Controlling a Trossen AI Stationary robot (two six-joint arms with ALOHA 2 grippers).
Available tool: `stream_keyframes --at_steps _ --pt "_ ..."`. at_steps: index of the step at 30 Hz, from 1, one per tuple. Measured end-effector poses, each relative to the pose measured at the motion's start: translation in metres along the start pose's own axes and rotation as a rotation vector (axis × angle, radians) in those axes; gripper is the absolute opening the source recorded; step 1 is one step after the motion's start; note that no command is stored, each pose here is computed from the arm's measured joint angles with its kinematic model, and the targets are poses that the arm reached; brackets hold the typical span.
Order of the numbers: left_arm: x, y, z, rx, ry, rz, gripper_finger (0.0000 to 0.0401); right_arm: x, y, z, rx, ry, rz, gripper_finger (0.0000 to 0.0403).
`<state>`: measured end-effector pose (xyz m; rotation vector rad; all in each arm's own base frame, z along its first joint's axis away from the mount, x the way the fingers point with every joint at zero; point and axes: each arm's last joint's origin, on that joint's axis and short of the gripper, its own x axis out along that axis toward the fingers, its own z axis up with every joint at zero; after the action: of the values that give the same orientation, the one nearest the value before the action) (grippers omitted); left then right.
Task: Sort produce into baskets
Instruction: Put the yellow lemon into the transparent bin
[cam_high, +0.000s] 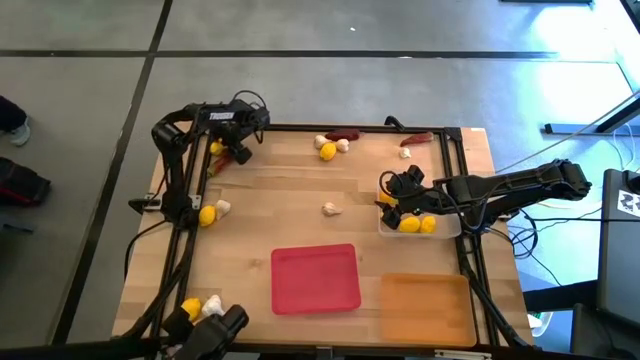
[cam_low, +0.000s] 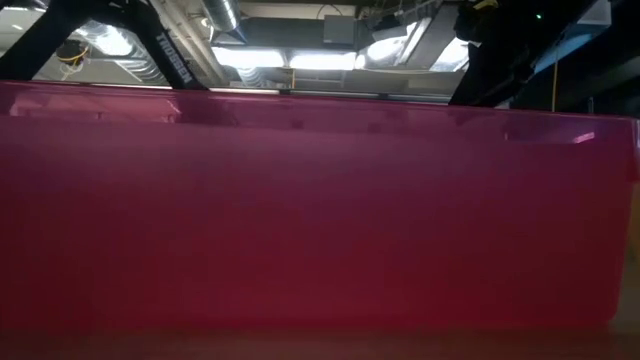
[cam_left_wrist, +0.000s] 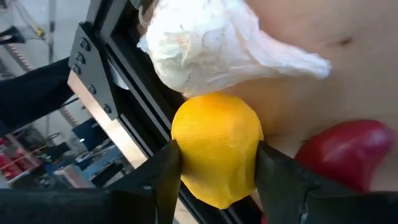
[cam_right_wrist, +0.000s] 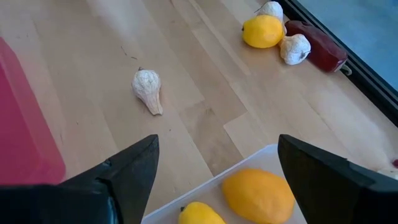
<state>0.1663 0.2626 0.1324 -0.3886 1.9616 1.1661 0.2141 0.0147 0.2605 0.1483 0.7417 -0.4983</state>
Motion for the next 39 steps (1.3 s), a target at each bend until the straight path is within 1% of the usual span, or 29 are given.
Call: stream_keyframes --at_steps 5,11,16,20,23,26,28,31,34,36,39 --pt "-0.022 0.006 -0.011 0.003 -0.067 0.008 0.017 0.0 0.0 0.0 -0.001 0.001 0.001 0.0321" --pt "-0.058 0.018 -0.031 -0.025 -0.213 0.014 0.0169 0.0 0.001 0.0 0.002 0.004 0.018 0.0321" --pt "-0.086 0.028 -0.054 -0.082 -0.339 0.007 0.0169 0.0 0.001 0.001 0.015 -0.003 0.029 0.0321" --pt "-0.113 0.031 -0.076 -0.12 -0.48 -0.045 0.0169 0.0 0.002 0.001 0.032 -0.006 0.032 0.0321" --pt "-0.133 0.03 -0.093 -0.129 -0.61 -0.123 0.0169 0.0 0.002 0.002 0.006 -0.009 0.033 0.0321" --pt "-0.154 0.028 -0.11 -0.135 -0.752 -0.232 0.0169 0.0 0.002 0.002 -0.015 -0.01 0.033 0.0321" --pt "-0.168 0.025 -0.121 -0.112 -0.855 -0.313 0.0169 0.001 0.002 0.002 -0.013 -0.016 0.033 0.0321" --pt "-0.186 0.018 -0.136 -0.01 -0.988 -0.458 0.0169 0.001 0.004 0.006 -0.016 -0.052 0.05 0.0321" --pt "-0.201 0.006 -0.147 0.066 -1.111 -0.563 0.0169 0.0 0.006 0.009 -0.025 -0.082 0.065 0.0321" --pt "-0.209 -0.003 -0.15 0.123 -1.176 -0.626 0.0169 0.0 0.007 0.011 -0.016 -0.098 0.085 0.0321" --pt "-0.222 -0.015 -0.152 0.223 -1.279 -0.729 0.0169 0.003 0.01 0.011 -0.024 -0.08 0.11 0.0321"
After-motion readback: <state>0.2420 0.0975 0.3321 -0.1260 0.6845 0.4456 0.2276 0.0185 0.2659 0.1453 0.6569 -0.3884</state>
